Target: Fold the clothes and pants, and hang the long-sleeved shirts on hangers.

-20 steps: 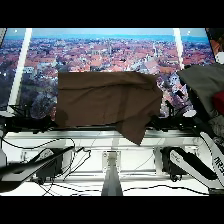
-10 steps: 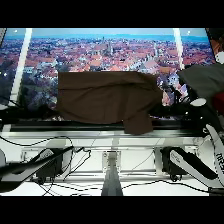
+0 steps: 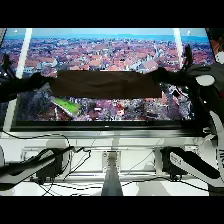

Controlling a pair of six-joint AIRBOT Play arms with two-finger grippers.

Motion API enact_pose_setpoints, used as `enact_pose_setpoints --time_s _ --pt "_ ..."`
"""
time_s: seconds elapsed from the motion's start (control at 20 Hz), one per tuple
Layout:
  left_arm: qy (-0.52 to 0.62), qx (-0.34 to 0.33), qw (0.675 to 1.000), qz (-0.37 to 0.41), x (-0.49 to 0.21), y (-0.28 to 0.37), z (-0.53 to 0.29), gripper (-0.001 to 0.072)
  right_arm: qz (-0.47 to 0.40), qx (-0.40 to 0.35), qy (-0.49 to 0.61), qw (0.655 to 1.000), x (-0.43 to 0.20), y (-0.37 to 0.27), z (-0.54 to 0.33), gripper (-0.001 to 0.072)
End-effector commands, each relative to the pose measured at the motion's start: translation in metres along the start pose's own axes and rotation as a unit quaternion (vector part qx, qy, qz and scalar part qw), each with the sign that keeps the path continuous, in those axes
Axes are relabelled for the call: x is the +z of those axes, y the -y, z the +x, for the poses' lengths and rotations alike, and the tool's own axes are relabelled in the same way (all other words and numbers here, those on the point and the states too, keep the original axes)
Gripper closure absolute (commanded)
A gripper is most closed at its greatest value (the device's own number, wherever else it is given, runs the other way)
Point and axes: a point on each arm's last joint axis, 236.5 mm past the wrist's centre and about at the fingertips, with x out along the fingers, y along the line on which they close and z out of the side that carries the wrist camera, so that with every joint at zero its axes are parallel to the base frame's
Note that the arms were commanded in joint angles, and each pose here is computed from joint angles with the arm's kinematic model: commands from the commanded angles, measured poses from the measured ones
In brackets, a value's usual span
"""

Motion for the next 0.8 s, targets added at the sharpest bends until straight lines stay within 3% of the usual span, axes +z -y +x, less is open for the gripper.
enact_pose_setpoints --time_s 0.0,0.25,0.3,0.35,0.4,0.55,0.75 --pt "0.083 0.044 0.996 0.002 0.04 0.003 0.042 0.0693 -0.026 -0.059 0.127 0.99 0.069 0.006 0.025 0.0699" --pt "0.066 0.038 0.997 0.009 0.054 0.008 0.104 0.069 0.04 -0.12 0.109 0.986 0.056 0.083 0.063 0.0689" --pt "0.061 0.04 0.997 0.006 0.052 0.004 0.112 0.0626 0.045 -0.125 0.098 0.986 0.049 0.091 0.067 0.0507" --pt "0.051 0.041 0.998 0.004 0.047 0.0 0.116 0.0363 0.042 -0.126 0.087 0.987 0.044 0.095 0.07 0.0179" --pt "0.035 0.042 0.998 0.008 0.04 -0.004 0.118 -0.0013 0.026 -0.131 0.081 0.988 0.042 0.096 0.07 0.0069" --pt "-0.036 0.045 0.998 0.03 0.014 -0.025 0.106 0.0012 -0.011 -0.134 0.045 0.99 0.029 0.096 0.071 0.0071" --pt "-0.117 0.053 0.992 -0.016 -0.012 -0.073 0.074 0.0022 -0.017 -0.121 -0.012 0.992 0.002 0.09 0.074 0.0072"
